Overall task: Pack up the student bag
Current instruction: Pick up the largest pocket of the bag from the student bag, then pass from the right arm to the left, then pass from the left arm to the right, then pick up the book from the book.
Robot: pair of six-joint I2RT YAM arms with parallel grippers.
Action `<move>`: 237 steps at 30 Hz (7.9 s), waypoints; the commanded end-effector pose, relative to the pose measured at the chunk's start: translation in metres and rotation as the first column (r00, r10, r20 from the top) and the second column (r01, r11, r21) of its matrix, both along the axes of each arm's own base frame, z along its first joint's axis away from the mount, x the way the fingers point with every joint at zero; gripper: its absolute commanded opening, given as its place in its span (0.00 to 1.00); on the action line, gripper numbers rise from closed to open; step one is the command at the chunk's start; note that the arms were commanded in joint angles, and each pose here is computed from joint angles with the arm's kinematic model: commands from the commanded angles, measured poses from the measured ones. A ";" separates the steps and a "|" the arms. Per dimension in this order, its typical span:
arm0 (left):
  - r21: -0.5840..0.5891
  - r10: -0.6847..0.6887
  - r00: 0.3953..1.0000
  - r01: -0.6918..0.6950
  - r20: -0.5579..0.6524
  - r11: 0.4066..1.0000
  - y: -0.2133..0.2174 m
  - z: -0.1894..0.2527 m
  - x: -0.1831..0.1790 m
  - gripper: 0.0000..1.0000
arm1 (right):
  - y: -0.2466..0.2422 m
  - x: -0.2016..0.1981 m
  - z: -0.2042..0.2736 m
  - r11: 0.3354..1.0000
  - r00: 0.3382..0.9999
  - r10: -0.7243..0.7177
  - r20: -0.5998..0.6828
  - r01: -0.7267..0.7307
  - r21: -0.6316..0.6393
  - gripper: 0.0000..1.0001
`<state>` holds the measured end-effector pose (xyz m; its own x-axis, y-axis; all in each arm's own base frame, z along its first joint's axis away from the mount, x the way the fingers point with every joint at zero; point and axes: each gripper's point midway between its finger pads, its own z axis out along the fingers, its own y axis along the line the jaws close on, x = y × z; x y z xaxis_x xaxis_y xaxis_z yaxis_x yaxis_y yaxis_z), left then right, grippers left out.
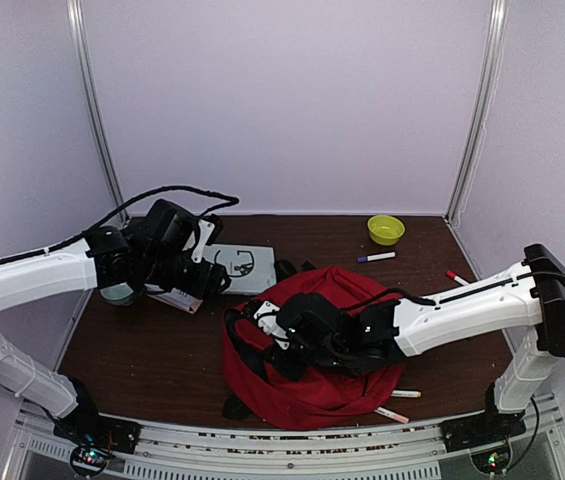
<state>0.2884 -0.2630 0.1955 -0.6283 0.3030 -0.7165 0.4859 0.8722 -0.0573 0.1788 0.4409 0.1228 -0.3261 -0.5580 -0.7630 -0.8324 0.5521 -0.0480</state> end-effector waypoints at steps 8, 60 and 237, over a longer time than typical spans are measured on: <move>-0.040 0.067 0.997 -0.068 -0.032 0.997 0.030 -0.014 -0.027 0.67 | -0.048 -0.021 -0.012 0.998 0.992 -0.060 -0.113 0.059 -0.015 0.45; 0.087 -0.611 0.732 0.617 0.301 0.783 -0.091 0.000 -0.061 0.55 | -0.061 0.002 0.036 0.997 0.999 0.034 -0.015 -0.033 0.071 0.00; -0.655 0.548 0.600 -0.746 -0.583 0.121 0.006 -0.125 0.080 0.77 | -0.157 0.033 0.023 0.838 0.823 -0.544 0.164 0.520 0.166 0.00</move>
